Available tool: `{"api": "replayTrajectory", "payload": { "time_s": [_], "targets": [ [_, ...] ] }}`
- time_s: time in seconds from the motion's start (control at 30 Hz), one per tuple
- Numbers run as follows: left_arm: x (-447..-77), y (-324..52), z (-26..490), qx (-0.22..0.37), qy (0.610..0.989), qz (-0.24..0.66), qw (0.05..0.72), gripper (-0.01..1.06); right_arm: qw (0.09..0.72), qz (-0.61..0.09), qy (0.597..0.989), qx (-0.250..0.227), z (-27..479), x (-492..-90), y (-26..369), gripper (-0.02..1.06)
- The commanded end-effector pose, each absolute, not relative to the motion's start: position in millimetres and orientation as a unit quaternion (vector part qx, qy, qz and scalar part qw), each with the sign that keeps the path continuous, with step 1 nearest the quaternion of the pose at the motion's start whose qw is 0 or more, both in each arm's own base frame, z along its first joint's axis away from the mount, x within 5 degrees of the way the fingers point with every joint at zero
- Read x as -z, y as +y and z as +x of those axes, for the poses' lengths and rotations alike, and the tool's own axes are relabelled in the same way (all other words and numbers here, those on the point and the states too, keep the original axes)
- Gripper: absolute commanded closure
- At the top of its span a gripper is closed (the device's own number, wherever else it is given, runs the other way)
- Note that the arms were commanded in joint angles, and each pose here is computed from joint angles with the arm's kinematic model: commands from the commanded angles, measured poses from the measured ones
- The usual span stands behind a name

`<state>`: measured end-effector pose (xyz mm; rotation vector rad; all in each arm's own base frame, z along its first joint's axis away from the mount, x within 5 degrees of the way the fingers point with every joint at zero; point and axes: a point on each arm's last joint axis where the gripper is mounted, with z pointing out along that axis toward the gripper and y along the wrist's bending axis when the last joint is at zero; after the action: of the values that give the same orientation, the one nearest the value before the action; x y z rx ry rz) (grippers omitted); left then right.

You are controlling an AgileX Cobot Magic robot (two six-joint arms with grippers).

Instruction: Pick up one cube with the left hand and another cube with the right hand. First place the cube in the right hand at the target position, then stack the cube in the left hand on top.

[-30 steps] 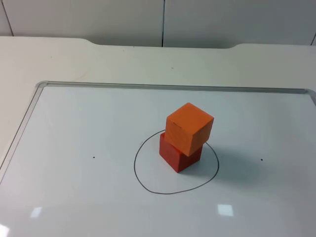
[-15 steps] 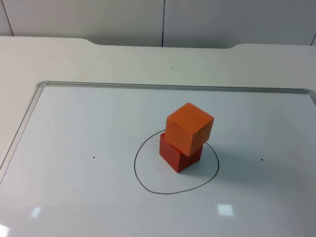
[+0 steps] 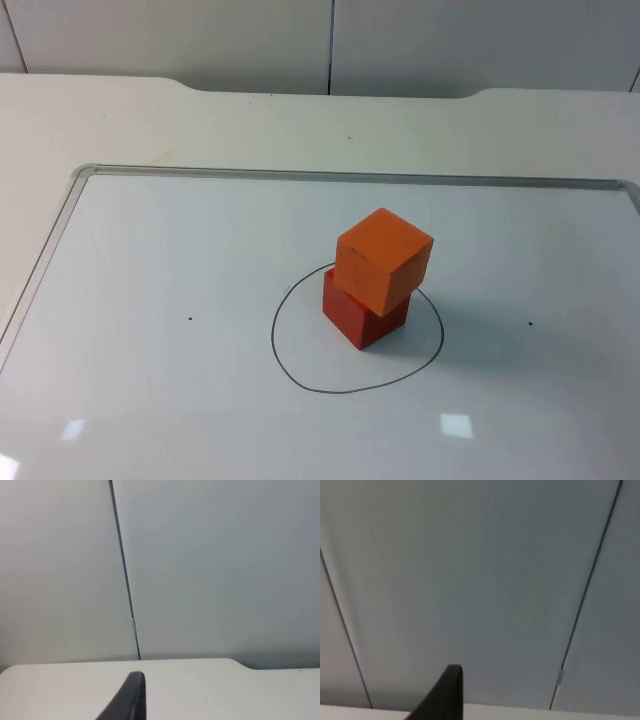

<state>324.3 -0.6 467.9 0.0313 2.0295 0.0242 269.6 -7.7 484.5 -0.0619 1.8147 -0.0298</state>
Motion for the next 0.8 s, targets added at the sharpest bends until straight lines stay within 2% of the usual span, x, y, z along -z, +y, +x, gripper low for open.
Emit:
{"api": "replayTrajectory", "payload": {
  "time_s": [0.0, 0.2, 0.37, 0.47, 0.63, 0.77],
  "targets": [
    [-471.8, -1.5, 315.5, -0.001, 0.856, 0.009, 0.517, 0.00, 0.626, -0.020, 0.780, 0.012, 261.5, -491.9, -8.1, -0.01],
    [-481.1, -2.0, 296.5, -0.011, 0.859, 0.031, 0.511, 0.00, 0.598, -0.031, 0.800, 0.036, 245.6, -492.0, -9.8, -0.01],
    [-513.1, -2.0, 252.1, -0.012, 0.829, 0.032, 0.559, 0.00, 0.605, -0.028, 0.795, 0.031, 208.4, -506.7, -7.4, -0.01],
    [-524.0, -1.9, 223.4, -0.027, 0.825, 0.054, 0.563, 0.00, 0.593, -0.027, 0.804, 0.028, 175.9, -511.9, -5.7, -0.01],
    [-514.0, -1.8, 199.9, -0.028, 0.829, 0.056, 0.555, 0.00, 0.585, -0.010, 0.810, 0.036, 140.7, -514.4, -7.1, -0.01],
    [-478.2, -2.4, 173.1, -0.021, 0.847, 0.054, 0.528, 0.00, 0.586, 0.026, 0.808, 0.053, 107.1, -489.8, -11.5, -0.01]
  ]
}}
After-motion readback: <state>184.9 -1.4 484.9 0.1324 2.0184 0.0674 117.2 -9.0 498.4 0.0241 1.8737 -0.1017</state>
